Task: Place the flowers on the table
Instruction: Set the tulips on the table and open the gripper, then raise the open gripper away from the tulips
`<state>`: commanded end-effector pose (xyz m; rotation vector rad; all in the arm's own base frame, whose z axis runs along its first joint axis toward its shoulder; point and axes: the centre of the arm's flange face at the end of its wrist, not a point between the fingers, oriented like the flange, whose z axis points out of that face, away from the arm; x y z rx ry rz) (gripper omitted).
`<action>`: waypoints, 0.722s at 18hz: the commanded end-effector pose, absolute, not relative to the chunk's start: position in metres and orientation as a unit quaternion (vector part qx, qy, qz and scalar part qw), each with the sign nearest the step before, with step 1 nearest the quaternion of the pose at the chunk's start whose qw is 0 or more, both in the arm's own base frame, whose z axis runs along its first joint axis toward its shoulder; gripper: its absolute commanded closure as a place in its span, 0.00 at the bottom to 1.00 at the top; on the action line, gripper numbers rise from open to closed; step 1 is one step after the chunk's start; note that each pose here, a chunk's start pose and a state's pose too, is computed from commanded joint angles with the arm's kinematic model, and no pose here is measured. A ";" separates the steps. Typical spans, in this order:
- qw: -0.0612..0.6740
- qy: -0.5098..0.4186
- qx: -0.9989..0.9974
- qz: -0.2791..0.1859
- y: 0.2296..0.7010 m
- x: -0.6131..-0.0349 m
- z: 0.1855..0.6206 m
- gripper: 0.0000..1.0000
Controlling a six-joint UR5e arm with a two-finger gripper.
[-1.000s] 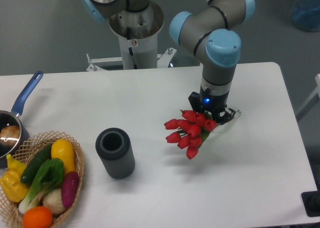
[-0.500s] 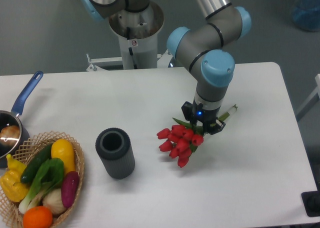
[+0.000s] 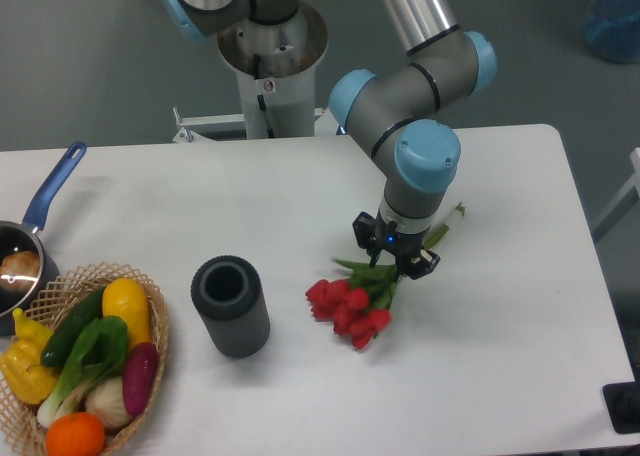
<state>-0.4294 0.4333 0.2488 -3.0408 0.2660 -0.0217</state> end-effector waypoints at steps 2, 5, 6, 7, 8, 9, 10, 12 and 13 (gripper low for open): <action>0.046 0.087 -0.995 -0.002 0.432 -0.431 0.255 0.02; 0.054 0.080 -0.995 0.016 0.425 -0.434 0.277 0.00; 0.058 0.068 -0.996 0.022 0.416 -0.440 0.285 0.00; 0.061 0.055 -0.996 0.027 0.411 -0.443 0.291 0.00; 0.065 0.045 -0.996 0.034 0.408 -0.444 0.300 0.00; 0.069 0.037 -0.996 0.042 0.407 -0.444 0.310 0.00; 0.076 0.030 -0.995 0.053 0.410 -0.445 0.323 0.00; 0.093 0.013 -0.992 0.080 0.414 -0.447 0.357 0.00; 0.096 0.012 -0.992 0.085 0.414 -0.448 0.363 0.00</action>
